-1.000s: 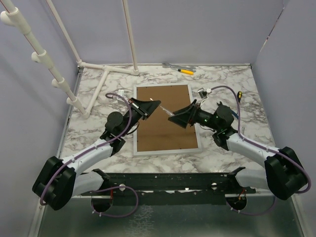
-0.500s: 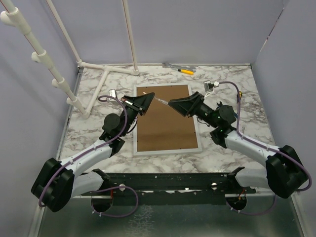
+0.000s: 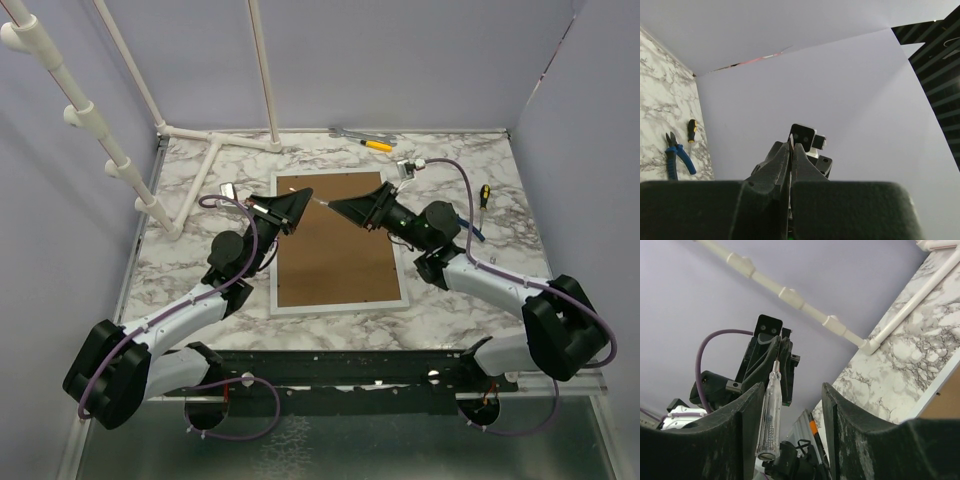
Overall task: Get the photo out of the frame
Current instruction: Pick up the screwdriver from the center of the board.
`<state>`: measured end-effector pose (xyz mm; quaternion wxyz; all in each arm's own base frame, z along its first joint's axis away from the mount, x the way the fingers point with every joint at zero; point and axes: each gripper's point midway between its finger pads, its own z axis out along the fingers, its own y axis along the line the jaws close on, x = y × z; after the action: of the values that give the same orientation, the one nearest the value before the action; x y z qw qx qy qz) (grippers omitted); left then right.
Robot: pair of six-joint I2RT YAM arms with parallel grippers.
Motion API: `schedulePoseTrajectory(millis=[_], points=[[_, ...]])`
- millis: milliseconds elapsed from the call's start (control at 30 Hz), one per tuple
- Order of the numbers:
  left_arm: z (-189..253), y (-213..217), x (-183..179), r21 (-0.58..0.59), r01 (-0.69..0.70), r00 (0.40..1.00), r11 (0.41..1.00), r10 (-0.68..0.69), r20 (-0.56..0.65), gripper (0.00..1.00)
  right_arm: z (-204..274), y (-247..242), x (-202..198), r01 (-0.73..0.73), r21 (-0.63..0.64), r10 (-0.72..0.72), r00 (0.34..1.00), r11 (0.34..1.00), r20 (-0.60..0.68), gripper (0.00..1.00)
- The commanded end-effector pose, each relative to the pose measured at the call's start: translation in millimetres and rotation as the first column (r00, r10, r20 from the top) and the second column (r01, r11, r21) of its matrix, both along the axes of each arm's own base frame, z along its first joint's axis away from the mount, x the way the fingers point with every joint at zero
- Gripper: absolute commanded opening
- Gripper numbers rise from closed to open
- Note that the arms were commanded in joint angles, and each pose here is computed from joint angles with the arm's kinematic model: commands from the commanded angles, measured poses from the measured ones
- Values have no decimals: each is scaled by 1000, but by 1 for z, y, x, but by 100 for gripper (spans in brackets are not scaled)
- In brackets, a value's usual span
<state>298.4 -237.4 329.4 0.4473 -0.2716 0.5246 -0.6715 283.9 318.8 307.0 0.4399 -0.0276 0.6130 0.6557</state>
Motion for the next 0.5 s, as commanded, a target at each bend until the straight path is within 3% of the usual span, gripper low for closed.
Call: schedulePoseTrajectory(millis=[0, 467], points=[[6, 5, -3, -26, -14, 1000, 1000, 15, 21, 0, 6, 9, -5, -46, -3, 46, 999, 999, 15, 48], [7, 0, -2, -18, 1, 1000, 1000, -1, 25, 0, 5, 14, -13, -109, -11, 109, 994, 994, -1, 38]])
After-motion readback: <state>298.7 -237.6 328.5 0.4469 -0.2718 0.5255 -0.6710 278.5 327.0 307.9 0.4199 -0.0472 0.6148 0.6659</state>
